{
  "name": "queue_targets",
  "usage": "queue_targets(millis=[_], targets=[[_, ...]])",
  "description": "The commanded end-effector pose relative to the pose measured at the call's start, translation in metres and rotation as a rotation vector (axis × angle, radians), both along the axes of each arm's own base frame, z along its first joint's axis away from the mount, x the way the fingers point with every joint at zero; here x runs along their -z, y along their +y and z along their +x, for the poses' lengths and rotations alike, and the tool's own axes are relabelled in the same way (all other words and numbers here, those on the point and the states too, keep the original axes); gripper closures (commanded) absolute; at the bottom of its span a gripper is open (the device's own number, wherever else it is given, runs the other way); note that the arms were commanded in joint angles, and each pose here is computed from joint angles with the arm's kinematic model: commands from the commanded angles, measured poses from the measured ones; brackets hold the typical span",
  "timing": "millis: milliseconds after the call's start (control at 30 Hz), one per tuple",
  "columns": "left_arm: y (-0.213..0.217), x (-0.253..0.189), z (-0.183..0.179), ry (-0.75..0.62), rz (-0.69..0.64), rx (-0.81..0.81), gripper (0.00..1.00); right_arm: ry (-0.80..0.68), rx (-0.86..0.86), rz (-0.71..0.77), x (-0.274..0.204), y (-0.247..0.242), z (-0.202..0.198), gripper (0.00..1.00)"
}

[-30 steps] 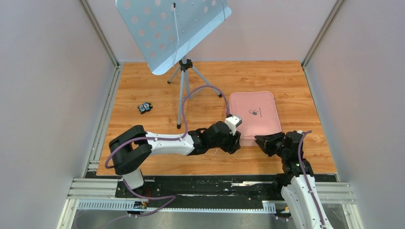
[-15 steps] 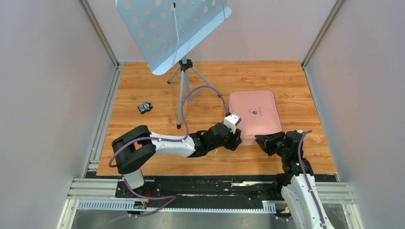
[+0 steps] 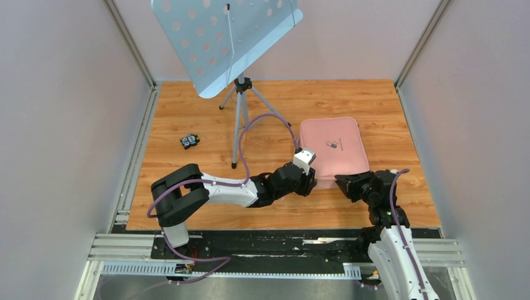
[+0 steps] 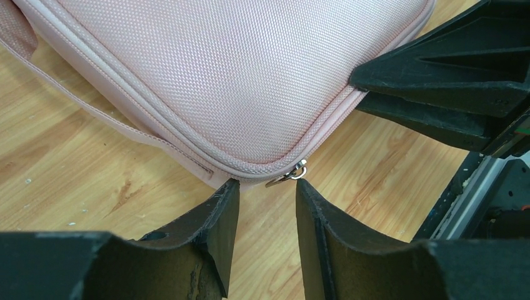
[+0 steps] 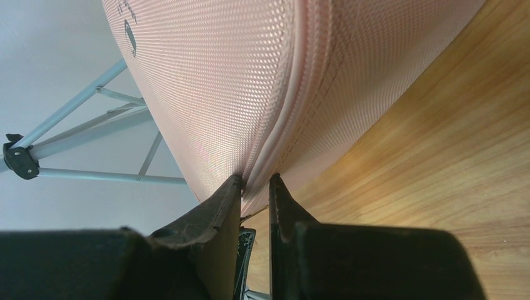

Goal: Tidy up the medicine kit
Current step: Zip the medicine box at the center of the board.

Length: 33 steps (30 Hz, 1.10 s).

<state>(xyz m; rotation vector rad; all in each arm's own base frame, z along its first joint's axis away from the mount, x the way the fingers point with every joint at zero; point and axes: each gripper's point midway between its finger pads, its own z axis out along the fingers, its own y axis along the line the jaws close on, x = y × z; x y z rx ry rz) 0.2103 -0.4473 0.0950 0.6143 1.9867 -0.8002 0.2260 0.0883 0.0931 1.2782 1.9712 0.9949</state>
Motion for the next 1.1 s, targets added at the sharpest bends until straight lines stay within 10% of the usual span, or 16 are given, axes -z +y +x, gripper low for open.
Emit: queue_targets(millis=[0, 1067], targets=[[-0.018, -0.006, -0.011, 0.05, -0.079, 0.032, 0.53, -0.056, -0.021, 0.014, -0.017, 0.005, 0.007, 0.82], [-0.015, -0.005, 0.006, -0.031, -0.132, -0.043, 0.56, -0.052, -0.037, 0.015, -0.016, 0.007, 0.009, 0.82]])
